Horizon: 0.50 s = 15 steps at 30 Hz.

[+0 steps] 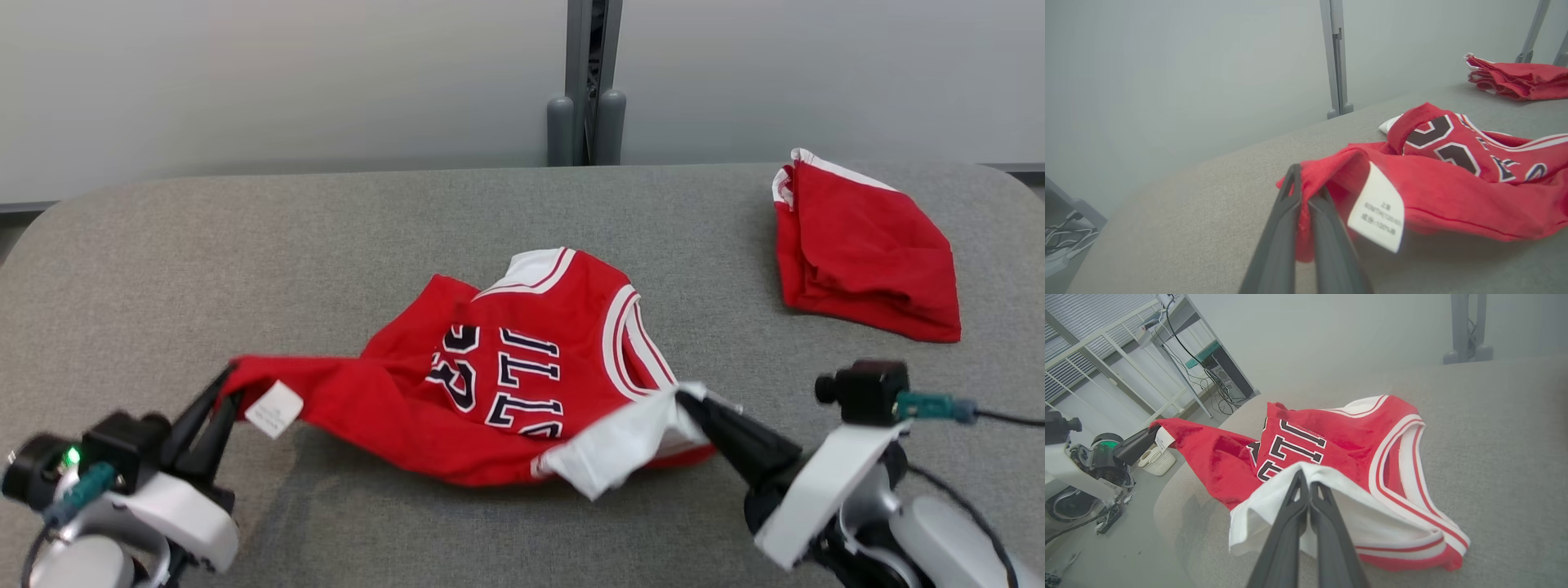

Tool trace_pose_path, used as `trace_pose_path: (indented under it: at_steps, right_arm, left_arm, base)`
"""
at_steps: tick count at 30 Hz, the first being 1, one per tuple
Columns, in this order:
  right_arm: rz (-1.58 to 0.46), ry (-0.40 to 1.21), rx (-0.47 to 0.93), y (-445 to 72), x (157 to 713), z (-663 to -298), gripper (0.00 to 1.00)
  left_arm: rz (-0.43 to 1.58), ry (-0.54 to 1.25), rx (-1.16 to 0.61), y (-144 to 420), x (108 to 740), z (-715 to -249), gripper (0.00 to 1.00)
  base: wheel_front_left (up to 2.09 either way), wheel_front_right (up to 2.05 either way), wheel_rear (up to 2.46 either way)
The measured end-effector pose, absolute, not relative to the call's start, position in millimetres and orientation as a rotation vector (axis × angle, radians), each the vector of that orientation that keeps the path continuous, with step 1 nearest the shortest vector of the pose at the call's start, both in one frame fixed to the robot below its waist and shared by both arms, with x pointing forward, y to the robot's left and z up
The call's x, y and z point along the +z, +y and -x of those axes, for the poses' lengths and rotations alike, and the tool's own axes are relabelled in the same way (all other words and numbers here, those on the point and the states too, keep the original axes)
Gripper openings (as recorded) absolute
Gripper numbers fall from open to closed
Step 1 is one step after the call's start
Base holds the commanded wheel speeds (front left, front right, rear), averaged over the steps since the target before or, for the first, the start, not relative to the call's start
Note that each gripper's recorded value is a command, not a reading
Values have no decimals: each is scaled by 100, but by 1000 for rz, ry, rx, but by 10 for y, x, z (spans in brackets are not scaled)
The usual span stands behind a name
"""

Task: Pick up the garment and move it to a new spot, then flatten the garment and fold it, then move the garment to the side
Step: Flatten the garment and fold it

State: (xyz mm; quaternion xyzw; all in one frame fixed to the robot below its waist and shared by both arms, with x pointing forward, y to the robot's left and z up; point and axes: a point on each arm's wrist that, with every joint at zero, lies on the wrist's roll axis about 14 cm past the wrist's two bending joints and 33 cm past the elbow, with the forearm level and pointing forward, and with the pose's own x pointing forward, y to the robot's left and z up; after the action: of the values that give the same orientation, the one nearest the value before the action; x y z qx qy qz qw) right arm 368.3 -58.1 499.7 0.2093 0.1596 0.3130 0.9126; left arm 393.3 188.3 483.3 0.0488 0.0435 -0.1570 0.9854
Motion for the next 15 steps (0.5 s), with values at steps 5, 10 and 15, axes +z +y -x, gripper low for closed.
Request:
trace_pose_path:
  at_steps: [5,10,15]
  right_arm:
    - [-439,213,640,-542,5332,-4089,0]
    - [-455,120,637,-428,5663,-4578,0]
    - [-466,27,627,-343,6039,-5133,0]
  left_arm:
    - [-201,10,-374,1844,5246,-4243,0]
    - [-293,-50,-448,1754,5618,-4590,0]
    - [-344,-91,-477,1776,5959,-5016,0]
  base:
    - [0,0,0]
    - [0,0,0]
    - [0,0,0]
